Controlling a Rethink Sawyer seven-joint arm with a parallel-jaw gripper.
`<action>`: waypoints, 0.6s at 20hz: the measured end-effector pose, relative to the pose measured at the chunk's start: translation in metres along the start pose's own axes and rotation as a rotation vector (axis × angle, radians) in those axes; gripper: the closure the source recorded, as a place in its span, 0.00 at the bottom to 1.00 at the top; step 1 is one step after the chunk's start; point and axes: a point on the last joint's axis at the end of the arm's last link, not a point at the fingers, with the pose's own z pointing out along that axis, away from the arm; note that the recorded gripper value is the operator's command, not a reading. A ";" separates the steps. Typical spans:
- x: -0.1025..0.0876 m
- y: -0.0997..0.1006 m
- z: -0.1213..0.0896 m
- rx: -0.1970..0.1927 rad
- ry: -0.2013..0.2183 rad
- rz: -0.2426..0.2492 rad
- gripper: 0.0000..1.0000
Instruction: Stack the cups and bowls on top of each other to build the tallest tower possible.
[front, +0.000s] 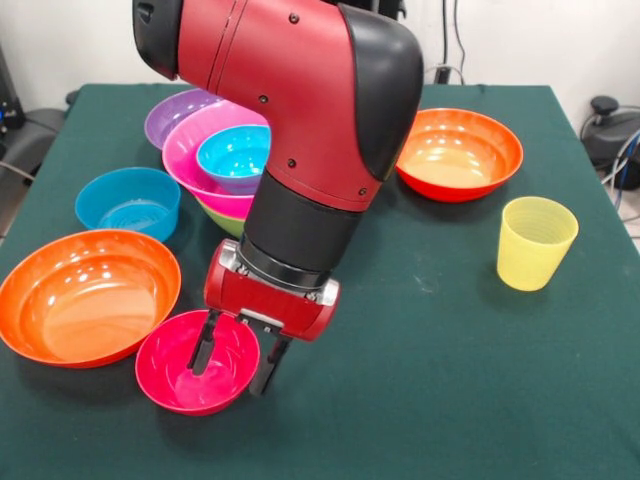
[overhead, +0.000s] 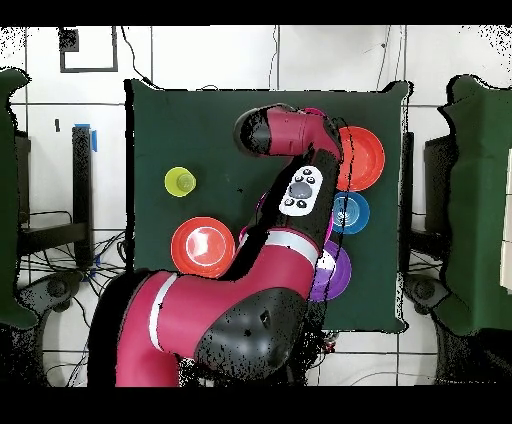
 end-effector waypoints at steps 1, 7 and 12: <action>0.000 0.000 0.000 0.000 0.000 0.001 0.00; 0.000 0.001 0.001 -0.007 0.002 0.008 0.00; 0.002 0.003 0.004 -0.021 0.007 0.020 0.00</action>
